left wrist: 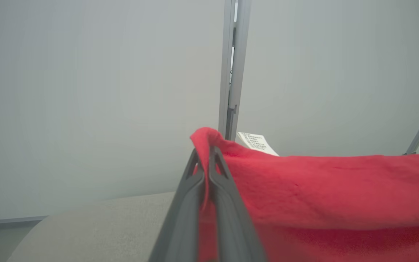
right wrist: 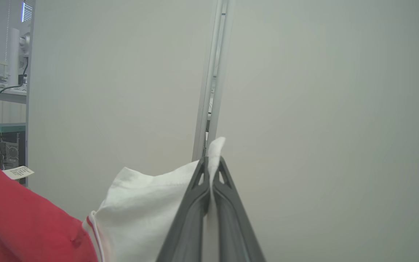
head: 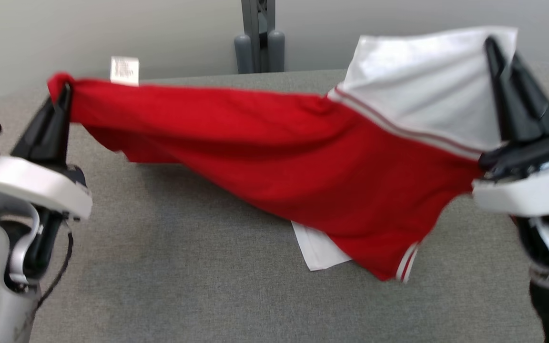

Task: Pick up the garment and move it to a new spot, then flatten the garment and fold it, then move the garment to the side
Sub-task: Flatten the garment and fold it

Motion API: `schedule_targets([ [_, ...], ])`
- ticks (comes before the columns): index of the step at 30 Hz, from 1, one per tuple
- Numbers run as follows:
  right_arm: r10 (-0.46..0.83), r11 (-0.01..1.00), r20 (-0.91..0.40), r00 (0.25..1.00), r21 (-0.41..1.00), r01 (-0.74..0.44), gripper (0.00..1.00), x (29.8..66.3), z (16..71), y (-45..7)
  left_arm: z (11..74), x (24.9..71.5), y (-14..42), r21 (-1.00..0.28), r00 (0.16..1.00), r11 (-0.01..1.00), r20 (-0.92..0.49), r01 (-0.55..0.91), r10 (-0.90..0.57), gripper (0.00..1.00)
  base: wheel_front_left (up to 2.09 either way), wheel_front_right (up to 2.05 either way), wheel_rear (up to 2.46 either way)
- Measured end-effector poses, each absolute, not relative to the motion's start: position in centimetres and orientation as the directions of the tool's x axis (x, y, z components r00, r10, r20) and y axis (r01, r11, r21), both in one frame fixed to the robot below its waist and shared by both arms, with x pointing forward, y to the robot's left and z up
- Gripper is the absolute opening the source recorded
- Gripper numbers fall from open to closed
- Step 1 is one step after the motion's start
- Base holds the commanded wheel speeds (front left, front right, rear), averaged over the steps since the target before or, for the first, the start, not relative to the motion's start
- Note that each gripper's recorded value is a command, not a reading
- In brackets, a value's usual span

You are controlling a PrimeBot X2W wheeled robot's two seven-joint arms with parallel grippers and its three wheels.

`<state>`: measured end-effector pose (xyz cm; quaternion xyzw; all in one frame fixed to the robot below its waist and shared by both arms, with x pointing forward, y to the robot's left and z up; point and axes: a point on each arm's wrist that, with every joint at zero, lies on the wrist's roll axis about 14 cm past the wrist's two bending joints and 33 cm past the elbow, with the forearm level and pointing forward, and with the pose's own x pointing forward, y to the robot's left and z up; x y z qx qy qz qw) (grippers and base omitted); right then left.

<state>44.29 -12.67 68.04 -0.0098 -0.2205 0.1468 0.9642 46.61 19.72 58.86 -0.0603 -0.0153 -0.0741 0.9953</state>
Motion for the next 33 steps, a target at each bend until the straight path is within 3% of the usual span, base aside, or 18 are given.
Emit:
schedule_targets([
  [8, 0.299, 0.954, 0.598, 0.744, -0.174, -0.244, 0.00, 43.8, 77.0, -13.3, 69.5, 46.4, 18.9, -0.066, 0.941, 0.980, 0.298, 0.187, -0.159, 0.00, 0.00, 0.00, 0.00],
  [16, 0.318, 0.948, 0.703, 0.636, -0.239, -0.209, 0.00, 41.9, 83.6, -13.5, 76.0, 45.1, 17.6, 0.021, 0.887, 0.977, 0.415, 0.212, -0.202, 0.00, 0.00, 0.00, 0.00],
  [24, 0.334, 0.943, 0.665, 0.668, -0.227, -0.245, 0.00, 43.6, 83.5, -13.1, 76.7, 45.8, 16.5, 0.039, 0.886, 0.971, 0.400, 0.238, -0.233, 0.00, 0.00, 0.00, 0.00],
  [33, 0.365, 0.931, 0.589, 0.721, -0.222, -0.290, 0.00, 50.1, 83.5, -11.8, 76.1, 51.7, 15.4, 0.002, 0.902, 0.960, 0.339, 0.282, -0.266, 0.00, 0.00, 0.00, 0.00],
])
